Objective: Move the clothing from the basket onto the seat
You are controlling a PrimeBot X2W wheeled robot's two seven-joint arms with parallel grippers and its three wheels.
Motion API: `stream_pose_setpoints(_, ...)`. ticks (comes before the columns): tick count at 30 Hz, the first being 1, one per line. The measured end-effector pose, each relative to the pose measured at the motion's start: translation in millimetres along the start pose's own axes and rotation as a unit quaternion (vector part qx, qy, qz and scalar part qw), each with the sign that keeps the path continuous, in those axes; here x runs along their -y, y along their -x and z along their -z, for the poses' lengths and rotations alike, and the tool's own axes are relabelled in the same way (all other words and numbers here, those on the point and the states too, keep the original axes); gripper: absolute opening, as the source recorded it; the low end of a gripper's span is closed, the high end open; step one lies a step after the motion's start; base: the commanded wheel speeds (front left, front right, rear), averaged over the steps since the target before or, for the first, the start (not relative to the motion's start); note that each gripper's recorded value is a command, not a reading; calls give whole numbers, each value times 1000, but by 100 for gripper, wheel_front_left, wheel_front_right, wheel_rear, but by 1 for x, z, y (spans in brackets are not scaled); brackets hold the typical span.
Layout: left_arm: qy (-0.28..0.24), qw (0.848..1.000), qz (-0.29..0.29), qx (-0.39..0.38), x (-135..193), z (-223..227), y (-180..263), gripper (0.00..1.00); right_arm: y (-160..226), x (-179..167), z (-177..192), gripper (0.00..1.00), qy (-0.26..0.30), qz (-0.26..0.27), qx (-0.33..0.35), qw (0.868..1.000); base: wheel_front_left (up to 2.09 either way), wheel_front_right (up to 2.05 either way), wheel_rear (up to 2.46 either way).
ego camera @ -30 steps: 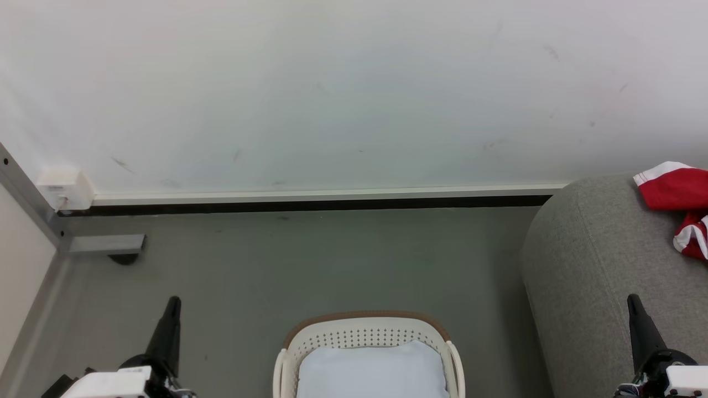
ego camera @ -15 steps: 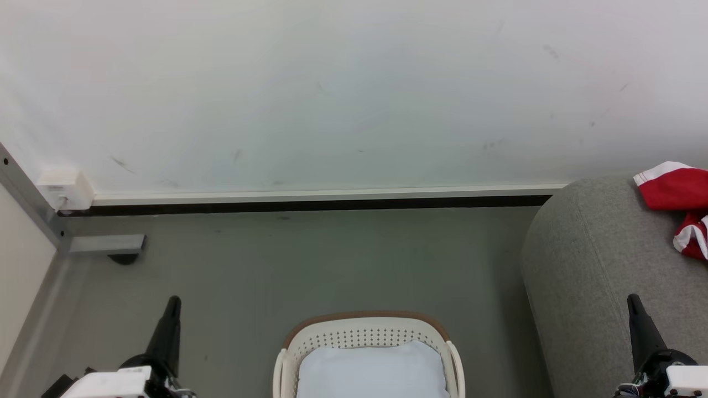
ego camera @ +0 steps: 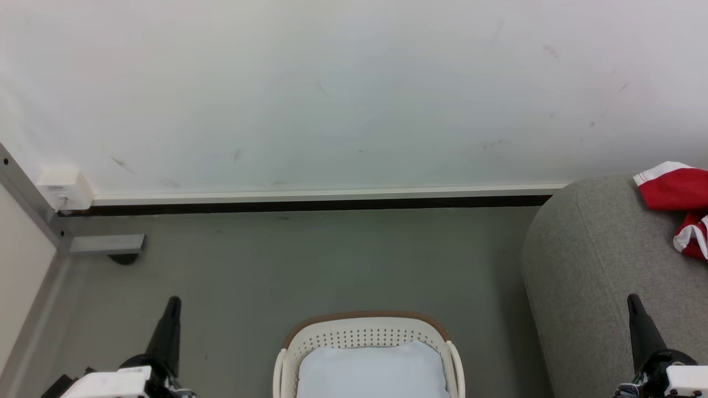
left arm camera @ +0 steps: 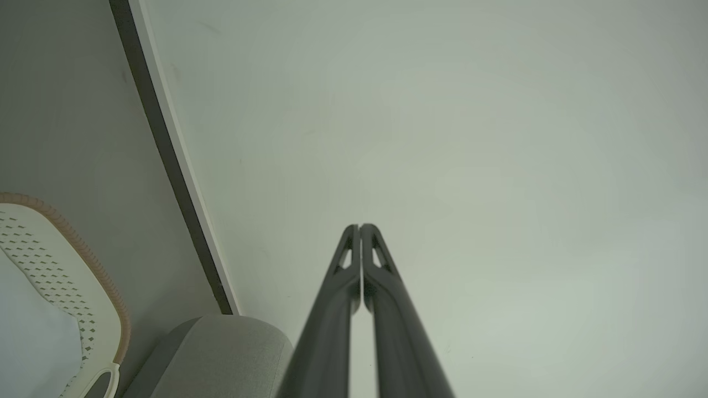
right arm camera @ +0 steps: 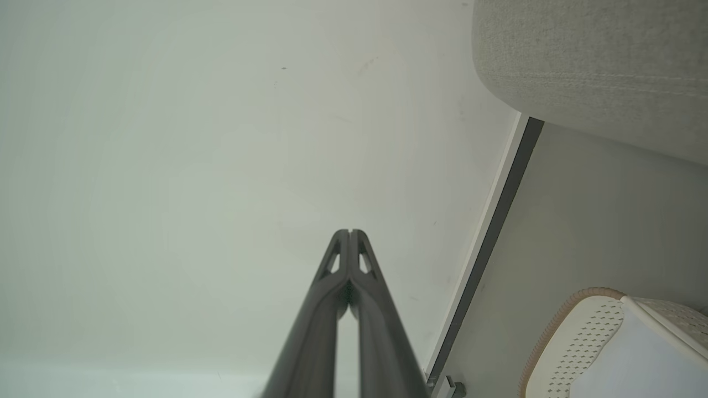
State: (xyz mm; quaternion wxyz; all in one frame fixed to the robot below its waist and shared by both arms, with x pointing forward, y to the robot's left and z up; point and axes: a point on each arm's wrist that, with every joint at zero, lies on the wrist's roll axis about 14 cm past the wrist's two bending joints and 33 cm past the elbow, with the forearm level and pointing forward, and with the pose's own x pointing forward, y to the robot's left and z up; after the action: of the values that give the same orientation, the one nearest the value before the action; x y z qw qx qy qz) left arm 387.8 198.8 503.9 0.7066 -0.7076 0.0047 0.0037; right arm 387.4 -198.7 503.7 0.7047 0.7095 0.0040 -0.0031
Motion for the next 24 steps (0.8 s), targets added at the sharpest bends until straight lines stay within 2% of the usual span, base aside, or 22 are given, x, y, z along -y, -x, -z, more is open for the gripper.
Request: stream_pose_setpoints(24,0,1000,0,0,0,0,0,0,0,0,0,0,0,0,0,1000,0,0,0)
